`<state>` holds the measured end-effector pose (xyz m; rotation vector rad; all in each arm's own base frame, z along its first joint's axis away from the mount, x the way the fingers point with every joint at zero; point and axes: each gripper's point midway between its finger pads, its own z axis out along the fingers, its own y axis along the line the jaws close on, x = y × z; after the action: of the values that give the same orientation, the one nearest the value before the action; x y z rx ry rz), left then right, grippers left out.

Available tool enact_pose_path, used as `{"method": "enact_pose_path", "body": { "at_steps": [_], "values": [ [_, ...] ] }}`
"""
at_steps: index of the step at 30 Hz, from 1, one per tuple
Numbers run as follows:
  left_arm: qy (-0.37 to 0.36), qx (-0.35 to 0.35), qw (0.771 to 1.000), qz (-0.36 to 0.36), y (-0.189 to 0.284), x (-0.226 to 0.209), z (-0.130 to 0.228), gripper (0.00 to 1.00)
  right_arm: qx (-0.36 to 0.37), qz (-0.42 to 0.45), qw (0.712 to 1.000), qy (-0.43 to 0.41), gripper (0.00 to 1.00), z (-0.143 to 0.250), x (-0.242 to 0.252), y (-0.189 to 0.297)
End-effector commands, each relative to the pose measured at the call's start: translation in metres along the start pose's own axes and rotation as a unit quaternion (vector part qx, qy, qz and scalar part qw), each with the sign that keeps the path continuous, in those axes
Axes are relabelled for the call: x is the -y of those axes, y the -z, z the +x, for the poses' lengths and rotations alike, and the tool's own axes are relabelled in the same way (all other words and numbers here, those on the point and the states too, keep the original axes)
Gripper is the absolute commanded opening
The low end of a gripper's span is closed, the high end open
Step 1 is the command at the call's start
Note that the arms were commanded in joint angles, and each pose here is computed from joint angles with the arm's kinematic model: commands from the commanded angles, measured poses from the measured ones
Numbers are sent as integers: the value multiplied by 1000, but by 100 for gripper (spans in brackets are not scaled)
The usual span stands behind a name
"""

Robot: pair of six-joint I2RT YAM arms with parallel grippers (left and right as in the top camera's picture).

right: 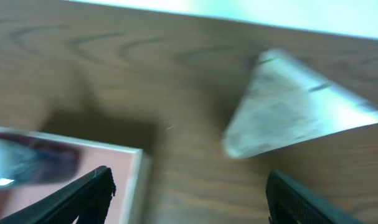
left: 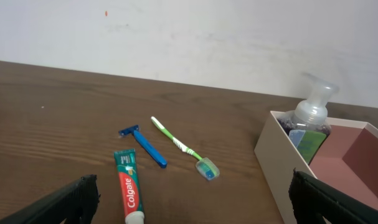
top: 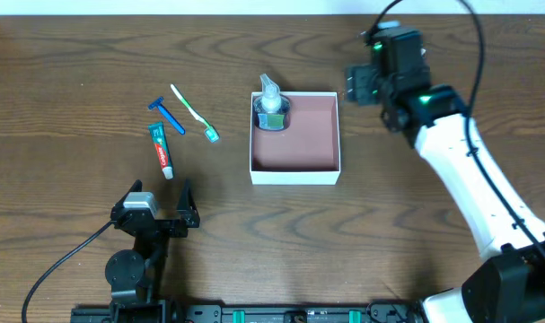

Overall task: Pack container
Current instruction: 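Move the right gripper to the white Pantene tube and grasp it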

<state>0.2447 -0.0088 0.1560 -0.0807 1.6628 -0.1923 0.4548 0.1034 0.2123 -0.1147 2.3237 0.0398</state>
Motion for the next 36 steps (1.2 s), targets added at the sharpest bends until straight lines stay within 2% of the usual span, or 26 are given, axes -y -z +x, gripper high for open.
{"method": "enact_pose_path", "body": {
  "at_steps": [1, 4, 11, 16, 21, 27, 31, 36],
  "values": [
    [-5, -24, 1000, -2, -1, -2, 15, 98, 37, -11, 997, 62, 78, -25, 22, 6],
    [-5, -24, 1000, -2, -1, -2, 15, 98, 62, -29, 994, 90, 77, -37, 31, 7],
    [-5, -24, 1000, -2, -1, -2, 15, 98, 100, -8, 991, 85, 75, -56, 63, 9],
    [-5, -24, 1000, -2, -1, -2, 15, 98, 109, -71, 987, 94, 71, -56, 64, 5],
    [-5, -24, 1000, -2, -1, -2, 15, 98, 111, -80, 987, 81, 70, -54, 81, -12],
    [-5, -24, 1000, -2, -1, -2, 15, 98, 102, -114, 985, 75, 67, -44, 78, -34],
    [-5, -24, 1000, -2, -1, -2, 15, 98, 89, -129, 985, 73, 61, -35, 74, -49],
    [-5, -24, 1000, -2, -1, -2, 15, 98, 80, -131, 986, 71, 45, -28, 74, -61]
  ]
}}
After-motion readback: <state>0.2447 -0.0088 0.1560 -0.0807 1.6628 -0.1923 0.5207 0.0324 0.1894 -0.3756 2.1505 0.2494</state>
